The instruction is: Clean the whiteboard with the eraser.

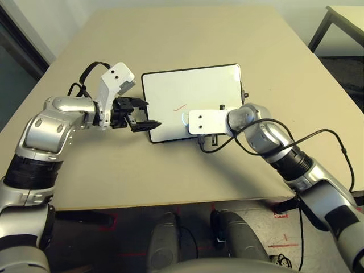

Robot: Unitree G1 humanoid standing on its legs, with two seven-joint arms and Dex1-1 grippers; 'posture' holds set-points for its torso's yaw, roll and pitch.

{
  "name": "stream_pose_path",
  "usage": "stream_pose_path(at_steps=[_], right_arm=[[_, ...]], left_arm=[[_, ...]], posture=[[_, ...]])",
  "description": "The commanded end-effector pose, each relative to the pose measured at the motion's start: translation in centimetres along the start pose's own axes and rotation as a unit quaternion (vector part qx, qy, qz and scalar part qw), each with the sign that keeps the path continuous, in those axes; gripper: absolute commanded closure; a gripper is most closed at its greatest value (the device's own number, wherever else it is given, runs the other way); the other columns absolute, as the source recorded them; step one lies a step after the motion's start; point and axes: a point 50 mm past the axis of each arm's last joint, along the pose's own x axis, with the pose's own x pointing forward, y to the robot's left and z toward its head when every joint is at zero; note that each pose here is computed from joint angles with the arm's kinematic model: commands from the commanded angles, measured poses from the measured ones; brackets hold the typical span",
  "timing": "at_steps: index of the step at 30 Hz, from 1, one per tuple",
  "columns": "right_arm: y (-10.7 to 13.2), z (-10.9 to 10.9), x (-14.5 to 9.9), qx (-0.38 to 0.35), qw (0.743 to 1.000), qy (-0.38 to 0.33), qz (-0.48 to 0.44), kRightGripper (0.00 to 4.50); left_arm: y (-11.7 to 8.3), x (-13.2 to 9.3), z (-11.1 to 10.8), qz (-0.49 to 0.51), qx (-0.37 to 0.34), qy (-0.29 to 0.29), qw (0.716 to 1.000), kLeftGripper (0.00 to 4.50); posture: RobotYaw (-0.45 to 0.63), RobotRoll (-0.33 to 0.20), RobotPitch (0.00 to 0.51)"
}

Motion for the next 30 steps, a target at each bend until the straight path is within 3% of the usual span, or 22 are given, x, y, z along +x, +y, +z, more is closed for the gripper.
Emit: stream_pose_path(at_steps=[1,4,8,13,19,26,30], right_arm=[[-3.2,0.4,-0.1,0.014,0.998,-0.001,-0.063,3.9],[-4.9,0.8,0.0,0.018,0.996,-0.003,-0.086,3.9],[-4.7,0.7,0.1,0.014,0.997,-0.004,-0.079,3.9],[-1.1,-0.1,-0.1,-0.002,1.0,-0.001,-0.018,3.9],[0.7,0.0,-0.8,-0.007,1.0,-0.006,0.008,3.9],[-3.8,1.1,0.2,0.007,0.998,-0.003,-0.064,3.9],[-4.6,1.3,0.6,0.006,0.997,-0.004,-0.075,3.9]], left_arm=[[-0.1,0.2,0.2,-0.009,0.004,0.002,1.0,0.0],[-0.2,0.2,0.2,-0.013,0.004,0.003,1.0,0.0],[-0.3,0.1,0.2,-0.014,0.004,0.004,1.0,0.0],[-0.4,-0.2,0.1,-0.012,0.001,0.007,1.0,0.0],[-0.4,-0.1,0.1,-0.012,0.0,0.006,1.0,0.0],[-0.4,0.2,0.2,-0.016,0.001,0.004,1.0,0.0],[-0.5,0.1,0.2,-0.016,0.0,0.004,1.0,0.0]], posture=[[0.01,0.0,0.138],[0.02,0.0,0.139],[0.02,0.0,0.143],[0.02,0.0,0.147],[0.02,0.0,0.15],[0.01,0.0,0.152],[0.02,0.0,0.156]])
